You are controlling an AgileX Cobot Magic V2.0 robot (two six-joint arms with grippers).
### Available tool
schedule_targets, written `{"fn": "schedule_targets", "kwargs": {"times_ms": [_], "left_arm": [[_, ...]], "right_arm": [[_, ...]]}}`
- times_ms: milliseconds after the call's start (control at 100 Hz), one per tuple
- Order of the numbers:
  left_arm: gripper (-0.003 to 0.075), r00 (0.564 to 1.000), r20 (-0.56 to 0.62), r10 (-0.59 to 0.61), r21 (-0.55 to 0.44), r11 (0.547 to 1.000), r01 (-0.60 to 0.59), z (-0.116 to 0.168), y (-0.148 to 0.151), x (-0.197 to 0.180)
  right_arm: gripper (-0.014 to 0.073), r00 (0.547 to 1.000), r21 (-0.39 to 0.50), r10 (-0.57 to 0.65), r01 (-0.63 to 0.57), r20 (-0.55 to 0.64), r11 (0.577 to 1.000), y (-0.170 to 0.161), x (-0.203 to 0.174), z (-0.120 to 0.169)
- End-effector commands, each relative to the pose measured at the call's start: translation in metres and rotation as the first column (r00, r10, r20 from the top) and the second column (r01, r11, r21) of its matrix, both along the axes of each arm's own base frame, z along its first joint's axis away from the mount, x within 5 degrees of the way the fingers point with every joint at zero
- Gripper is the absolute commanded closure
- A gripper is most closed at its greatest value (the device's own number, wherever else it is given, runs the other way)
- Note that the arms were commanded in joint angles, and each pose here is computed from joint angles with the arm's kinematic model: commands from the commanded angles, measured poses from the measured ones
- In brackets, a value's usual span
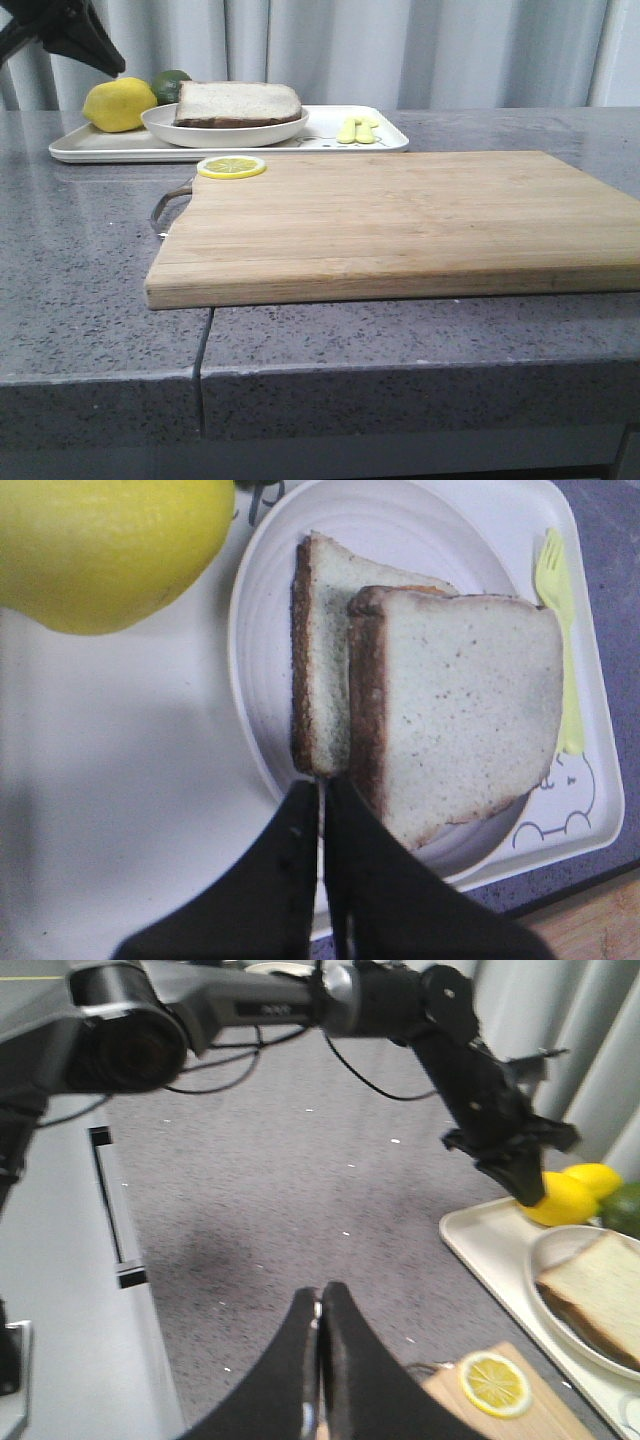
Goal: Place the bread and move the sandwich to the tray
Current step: 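Open the left gripper and withdraw it from the plate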
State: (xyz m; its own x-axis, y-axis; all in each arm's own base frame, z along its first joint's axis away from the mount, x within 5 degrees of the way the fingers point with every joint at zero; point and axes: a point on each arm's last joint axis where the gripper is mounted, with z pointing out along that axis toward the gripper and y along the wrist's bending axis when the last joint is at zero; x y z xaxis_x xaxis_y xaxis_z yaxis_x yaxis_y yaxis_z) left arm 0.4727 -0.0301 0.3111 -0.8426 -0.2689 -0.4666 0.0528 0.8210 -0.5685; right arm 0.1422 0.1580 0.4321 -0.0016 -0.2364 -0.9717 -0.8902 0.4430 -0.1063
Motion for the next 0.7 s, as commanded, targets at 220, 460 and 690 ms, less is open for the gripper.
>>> {"fn": "schedule_targets", "kwargs": {"times_ms": [220, 460, 690], "left_arm": [[0.074, 0.955, 0.284, -0.088, 0.113, 0.992, 0.058, 0.111, -0.018, -0.06], [0.074, 0.893, 0.424, -0.152, 0.144, 0.985, 0.099, 0.165, -0.036, -0.109], [0.074, 0.86, 0.477, -0.181, 0.165, 0.98, 0.115, 0.18, -0.042, -0.151]], "right_arm": [[0.0655, 0.923, 0.245, -0.335, 0.285, 0.19, 0.927, -0.068, -0.042, -0.029], [0.0655, 0.881, 0.319, -0.421, 0.343, 0.216, 0.883, -0.103, -0.073, -0.076], [0.0655, 0.879, 0.331, -0.423, 0.34, 0.222, 0.88, -0.115, -0.089, -0.11]]}}
